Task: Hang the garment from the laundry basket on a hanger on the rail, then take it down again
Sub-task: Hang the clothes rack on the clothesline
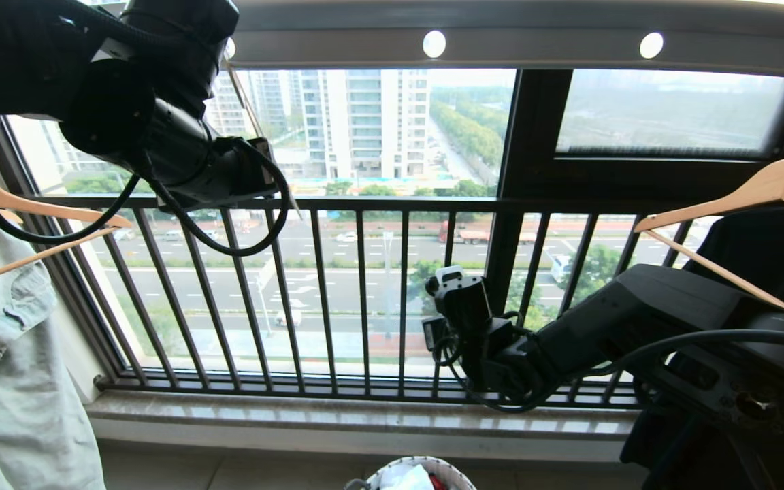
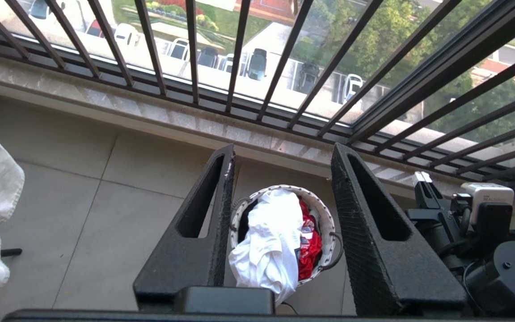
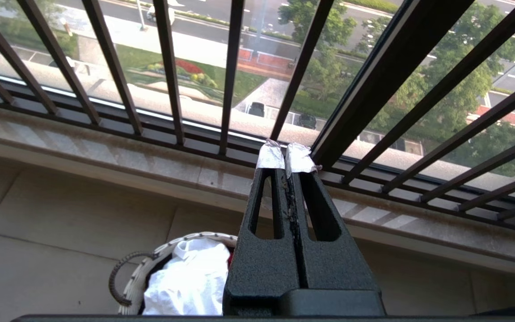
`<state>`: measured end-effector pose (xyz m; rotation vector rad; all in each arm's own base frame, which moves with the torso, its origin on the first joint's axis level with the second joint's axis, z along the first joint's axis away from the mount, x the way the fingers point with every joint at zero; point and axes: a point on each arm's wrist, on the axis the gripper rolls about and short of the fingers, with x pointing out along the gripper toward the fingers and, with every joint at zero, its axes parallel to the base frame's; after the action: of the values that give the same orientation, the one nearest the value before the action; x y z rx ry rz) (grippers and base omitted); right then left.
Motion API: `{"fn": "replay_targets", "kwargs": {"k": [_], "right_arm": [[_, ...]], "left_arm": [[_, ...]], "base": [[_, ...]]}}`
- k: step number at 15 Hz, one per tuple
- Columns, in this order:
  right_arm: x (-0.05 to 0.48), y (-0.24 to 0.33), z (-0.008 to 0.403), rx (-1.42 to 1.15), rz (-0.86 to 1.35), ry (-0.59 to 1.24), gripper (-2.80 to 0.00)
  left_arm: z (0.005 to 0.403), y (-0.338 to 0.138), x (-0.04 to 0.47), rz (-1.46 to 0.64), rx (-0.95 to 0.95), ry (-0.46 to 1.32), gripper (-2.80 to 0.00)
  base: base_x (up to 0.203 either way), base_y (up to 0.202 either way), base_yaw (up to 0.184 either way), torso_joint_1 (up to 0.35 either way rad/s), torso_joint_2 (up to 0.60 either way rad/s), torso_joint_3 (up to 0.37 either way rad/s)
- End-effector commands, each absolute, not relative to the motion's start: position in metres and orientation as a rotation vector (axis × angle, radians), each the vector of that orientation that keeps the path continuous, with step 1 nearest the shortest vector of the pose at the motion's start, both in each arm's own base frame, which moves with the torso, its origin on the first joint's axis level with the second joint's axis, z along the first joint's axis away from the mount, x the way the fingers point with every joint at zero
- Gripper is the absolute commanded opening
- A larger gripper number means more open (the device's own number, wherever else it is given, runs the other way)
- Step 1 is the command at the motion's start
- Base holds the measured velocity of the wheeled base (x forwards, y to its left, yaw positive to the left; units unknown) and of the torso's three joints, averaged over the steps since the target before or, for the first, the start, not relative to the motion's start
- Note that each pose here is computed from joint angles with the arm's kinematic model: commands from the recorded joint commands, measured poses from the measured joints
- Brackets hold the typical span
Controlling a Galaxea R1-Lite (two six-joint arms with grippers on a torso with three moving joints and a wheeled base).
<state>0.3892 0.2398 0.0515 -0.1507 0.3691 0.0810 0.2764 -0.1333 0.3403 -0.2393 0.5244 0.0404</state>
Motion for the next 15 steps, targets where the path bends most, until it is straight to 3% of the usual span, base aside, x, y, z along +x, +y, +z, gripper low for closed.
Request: {"fn": "replay_targets", "kwargs": {"k": [1,15], "right_arm": [[0.3889,0.2405,0.0517,-0.149,0.080,0.365,-2.80],[0.3885,0.2411,0.0517,-0.151,0.082,0.365,-2.80]], "left_arm": [[0.3410,-0.1330,0.2761,0.044,-0.245,0.517,0.00],[0.3454,-0.1302,0.2706,0.042,-0.252,0.507,0.00]], "base": [[0.000,0.000,0.000,0.000,0.00,0.000],[0.000,0.000,0.000,0.000,0.00,0.000]]}}
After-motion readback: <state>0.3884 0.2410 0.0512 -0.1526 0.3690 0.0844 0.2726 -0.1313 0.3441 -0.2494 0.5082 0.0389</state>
